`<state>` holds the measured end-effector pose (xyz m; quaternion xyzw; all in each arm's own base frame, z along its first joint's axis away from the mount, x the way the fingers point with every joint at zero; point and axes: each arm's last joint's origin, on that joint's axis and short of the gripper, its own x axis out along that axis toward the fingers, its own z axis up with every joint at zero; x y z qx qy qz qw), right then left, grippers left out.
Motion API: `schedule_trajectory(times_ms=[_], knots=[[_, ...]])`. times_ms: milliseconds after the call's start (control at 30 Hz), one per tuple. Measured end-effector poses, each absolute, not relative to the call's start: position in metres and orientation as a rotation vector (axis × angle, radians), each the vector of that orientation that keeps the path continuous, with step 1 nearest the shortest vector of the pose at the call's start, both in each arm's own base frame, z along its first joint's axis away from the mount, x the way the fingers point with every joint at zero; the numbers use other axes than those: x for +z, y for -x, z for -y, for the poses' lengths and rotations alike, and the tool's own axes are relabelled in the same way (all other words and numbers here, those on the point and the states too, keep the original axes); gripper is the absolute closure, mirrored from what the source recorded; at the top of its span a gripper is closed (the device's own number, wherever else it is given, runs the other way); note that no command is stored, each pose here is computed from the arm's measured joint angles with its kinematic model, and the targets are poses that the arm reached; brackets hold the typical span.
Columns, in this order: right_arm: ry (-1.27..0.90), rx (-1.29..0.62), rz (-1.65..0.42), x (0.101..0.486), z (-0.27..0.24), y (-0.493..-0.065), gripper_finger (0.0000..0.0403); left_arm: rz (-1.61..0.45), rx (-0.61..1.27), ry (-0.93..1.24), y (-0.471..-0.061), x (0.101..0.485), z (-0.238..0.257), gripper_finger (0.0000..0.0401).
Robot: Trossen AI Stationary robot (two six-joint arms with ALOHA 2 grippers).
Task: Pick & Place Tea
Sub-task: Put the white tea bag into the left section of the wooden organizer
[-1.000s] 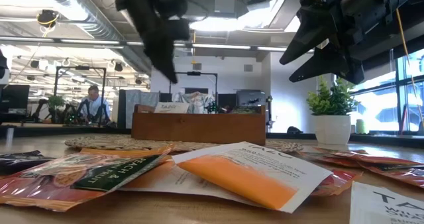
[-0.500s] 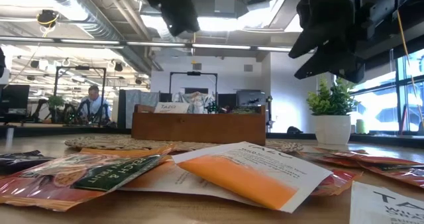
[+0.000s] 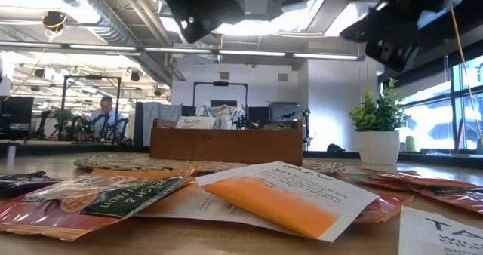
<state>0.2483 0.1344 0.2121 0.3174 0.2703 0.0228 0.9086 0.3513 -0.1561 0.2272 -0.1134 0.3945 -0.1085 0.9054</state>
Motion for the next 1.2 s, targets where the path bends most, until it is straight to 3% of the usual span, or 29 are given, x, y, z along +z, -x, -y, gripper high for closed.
schedule_trajectory(times_ms=[333,667,833,1000,1200], knots=[[-0.570,0.123,-0.422,0.193,-0.177,-0.254,0.0232,-0.796,-0.194,0.317,-0.365,0.210,0.158,0.0299],[-0.508,0.122,-0.485,0.167,-0.187,-0.258,0.0232,-0.792,-0.196,0.428,-0.366,0.212,0.160,0.0299],[-0.385,0.146,-0.487,0.162,-0.200,-0.275,0.0233,-0.793,-0.183,0.442,-0.367,0.212,0.157,0.0299],[-0.124,0.208,-0.498,0.166,-0.225,-0.295,0.0246,-0.792,-0.173,0.443,-0.368,0.212,0.155,0.0299],[0.013,0.141,-0.608,0.158,-0.243,-0.310,0.0274,-0.804,-0.165,0.439,-0.368,0.211,0.154,0.0299]])
